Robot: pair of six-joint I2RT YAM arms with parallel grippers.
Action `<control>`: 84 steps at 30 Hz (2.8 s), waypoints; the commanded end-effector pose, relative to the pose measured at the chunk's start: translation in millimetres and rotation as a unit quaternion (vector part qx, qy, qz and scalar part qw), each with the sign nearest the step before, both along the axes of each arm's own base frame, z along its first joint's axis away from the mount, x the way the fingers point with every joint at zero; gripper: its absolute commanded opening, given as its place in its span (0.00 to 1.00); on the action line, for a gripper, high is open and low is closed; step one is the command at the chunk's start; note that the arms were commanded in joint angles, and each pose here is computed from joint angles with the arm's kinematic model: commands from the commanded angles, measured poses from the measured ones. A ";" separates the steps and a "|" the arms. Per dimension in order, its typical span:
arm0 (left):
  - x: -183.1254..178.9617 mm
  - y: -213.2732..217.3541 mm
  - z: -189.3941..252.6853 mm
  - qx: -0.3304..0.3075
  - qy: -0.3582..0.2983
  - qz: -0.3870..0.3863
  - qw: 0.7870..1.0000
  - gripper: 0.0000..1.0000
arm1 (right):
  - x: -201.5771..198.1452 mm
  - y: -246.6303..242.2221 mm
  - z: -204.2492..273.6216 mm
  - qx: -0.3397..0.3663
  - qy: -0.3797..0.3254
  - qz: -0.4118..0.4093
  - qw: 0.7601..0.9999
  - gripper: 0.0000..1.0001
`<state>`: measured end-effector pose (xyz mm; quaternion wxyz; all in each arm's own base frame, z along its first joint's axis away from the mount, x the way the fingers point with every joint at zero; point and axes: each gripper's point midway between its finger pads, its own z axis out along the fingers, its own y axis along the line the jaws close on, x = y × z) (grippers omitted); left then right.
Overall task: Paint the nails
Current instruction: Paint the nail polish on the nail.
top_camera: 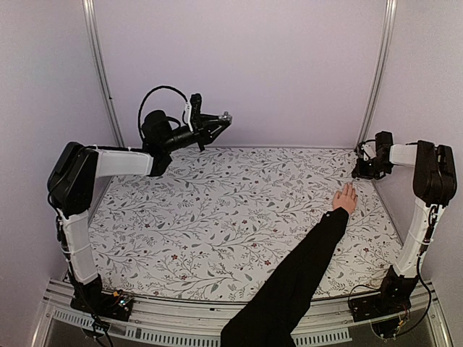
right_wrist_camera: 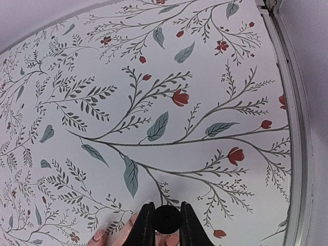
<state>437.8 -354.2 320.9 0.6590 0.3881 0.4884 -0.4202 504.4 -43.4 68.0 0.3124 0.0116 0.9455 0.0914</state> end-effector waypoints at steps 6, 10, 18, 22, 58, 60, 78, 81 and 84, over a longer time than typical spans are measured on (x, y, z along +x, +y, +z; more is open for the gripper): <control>5.5 8.1 7.3 -0.012 -0.012 0.009 1.000 0.00 | 10.3 0.6 14.4 -0.007 -0.016 0.004 1.000 0.00; 4.2 7.6 7.1 -0.012 -0.012 0.008 1.000 0.00 | 5.9 1.8 16.4 -0.007 -0.017 0.006 1.000 0.00; 2.6 8.0 8.0 -0.013 -0.012 0.006 1.000 0.00 | -4.4 5.1 20.6 -0.005 -0.021 0.007 1.000 0.00; 2.0 7.7 8.6 -0.014 -0.013 0.005 1.000 0.00 | -3.4 5.9 21.8 -0.003 -0.023 0.008 1.000 0.00; 1.2 7.3 8.3 -0.015 -0.012 0.004 1.000 0.00 | -1.8 9.9 19.6 0.000 -0.021 0.012 1.000 0.00; 1.7 7.5 7.9 -0.014 -0.011 0.004 1.000 0.00 | -0.7 8.8 18.8 -0.001 -0.021 0.011 1.000 0.00; 4.7 7.3 5.4 -0.014 -0.009 0.007 1.000 0.00 | 1.8 6.0 10.7 -0.007 -0.012 0.008 1.000 0.00; 4.7 7.3 6.2 -0.015 -0.011 0.007 1.000 0.00 | 2.5 6.0 9.7 -0.006 -0.011 0.009 1.000 0.00; 4.4 7.0 5.8 -0.014 -0.010 0.006 1.000 0.00 | 3.3 5.6 9.3 -0.007 -0.011 0.008 1.000 0.00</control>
